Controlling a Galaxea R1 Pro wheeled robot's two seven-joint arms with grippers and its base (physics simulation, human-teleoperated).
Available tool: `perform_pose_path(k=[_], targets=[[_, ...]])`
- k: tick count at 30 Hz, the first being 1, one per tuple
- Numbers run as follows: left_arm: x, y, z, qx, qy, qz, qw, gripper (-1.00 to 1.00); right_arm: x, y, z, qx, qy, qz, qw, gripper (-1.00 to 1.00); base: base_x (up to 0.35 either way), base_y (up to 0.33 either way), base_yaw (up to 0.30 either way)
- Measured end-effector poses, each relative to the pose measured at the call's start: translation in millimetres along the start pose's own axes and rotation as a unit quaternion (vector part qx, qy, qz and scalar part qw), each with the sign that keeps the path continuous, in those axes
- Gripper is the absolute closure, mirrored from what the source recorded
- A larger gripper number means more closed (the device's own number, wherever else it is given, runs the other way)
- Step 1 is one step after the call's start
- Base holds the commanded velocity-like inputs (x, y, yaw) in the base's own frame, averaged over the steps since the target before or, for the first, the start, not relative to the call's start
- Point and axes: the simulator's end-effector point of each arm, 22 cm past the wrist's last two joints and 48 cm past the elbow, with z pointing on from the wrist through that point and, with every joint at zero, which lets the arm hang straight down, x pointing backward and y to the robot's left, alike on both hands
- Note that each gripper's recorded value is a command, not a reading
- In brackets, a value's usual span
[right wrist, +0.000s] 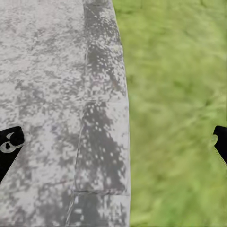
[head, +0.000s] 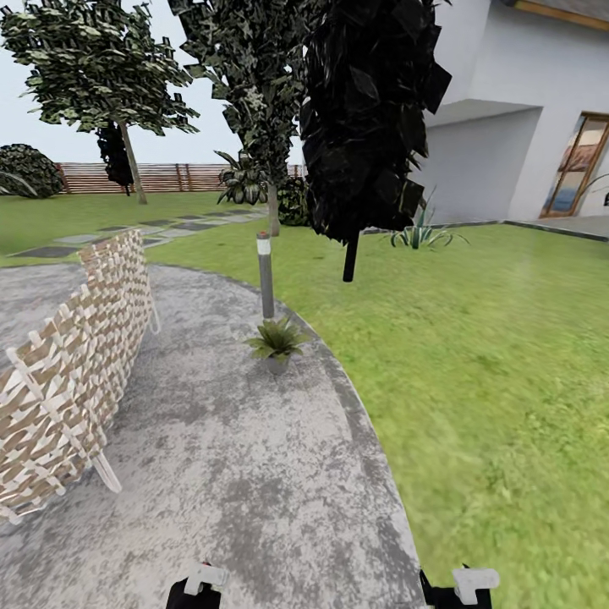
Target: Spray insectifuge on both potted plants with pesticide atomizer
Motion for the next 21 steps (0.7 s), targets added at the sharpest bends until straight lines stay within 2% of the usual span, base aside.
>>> perform_pose_path(k=[21], targets=[[0.1,0.3,0.0,0.000,0.000,0.000,1.0000,1.00,-0.1,-0.8,-0.1,0.000,0.000,0.000,1.0000,-1.00,0.339,0.000,0.000]])
